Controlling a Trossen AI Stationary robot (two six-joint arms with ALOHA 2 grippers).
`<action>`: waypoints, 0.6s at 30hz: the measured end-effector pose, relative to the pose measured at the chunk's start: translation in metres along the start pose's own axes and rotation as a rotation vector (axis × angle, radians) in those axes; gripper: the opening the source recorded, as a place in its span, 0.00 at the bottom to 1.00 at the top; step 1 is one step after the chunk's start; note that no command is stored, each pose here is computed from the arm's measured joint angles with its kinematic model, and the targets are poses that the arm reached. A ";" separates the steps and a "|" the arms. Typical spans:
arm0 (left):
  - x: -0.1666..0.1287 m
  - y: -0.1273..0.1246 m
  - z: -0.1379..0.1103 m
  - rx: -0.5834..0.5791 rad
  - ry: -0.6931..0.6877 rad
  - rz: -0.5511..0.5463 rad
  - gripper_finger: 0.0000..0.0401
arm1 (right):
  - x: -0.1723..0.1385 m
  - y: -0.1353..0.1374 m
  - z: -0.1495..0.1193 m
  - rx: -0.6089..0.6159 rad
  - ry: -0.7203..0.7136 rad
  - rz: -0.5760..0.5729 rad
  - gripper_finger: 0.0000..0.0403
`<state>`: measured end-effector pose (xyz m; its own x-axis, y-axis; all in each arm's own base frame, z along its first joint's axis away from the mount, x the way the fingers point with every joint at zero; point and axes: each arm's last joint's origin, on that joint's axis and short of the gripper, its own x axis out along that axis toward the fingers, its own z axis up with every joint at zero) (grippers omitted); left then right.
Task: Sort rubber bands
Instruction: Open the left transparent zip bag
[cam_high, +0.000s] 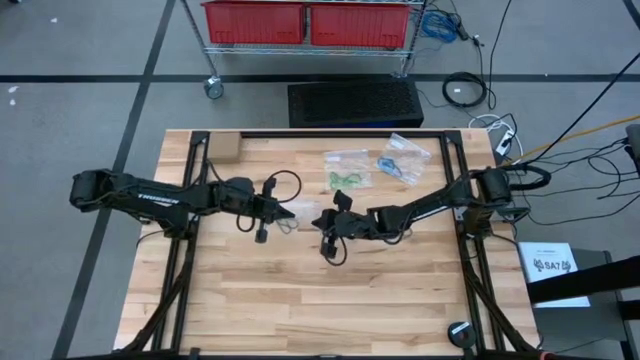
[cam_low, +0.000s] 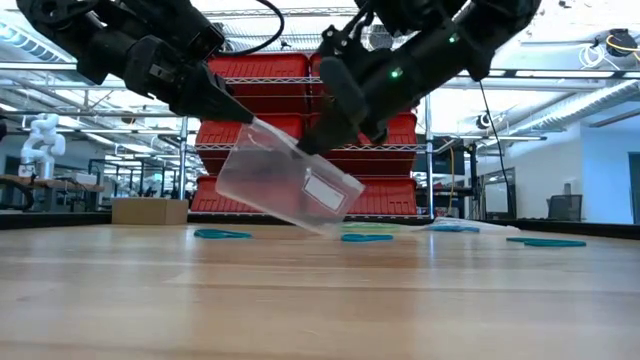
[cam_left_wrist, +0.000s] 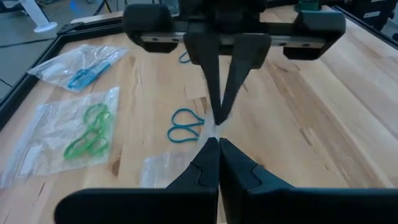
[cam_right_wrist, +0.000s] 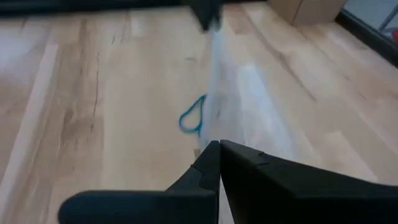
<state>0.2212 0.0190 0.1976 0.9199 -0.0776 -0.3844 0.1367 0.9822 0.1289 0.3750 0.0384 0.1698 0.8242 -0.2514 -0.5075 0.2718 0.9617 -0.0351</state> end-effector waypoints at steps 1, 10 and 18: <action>0.000 0.000 0.000 0.000 0.000 0.000 0.01 | 0.002 -0.001 0.001 0.019 -0.014 -0.003 0.00; 0.000 0.000 0.005 -0.015 -0.051 0.007 0.01 | 0.008 -0.012 0.019 0.074 -0.107 0.016 0.16; 0.001 -0.006 0.021 -0.011 -0.121 0.052 0.01 | 0.028 -0.003 0.032 -0.044 -0.014 0.035 0.39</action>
<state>0.2289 0.0099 0.2154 0.9634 -0.0464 -0.2641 0.0846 0.9872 0.1351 0.4131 0.0247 0.1837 0.8398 -0.2185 -0.4969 0.2206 0.9738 -0.0554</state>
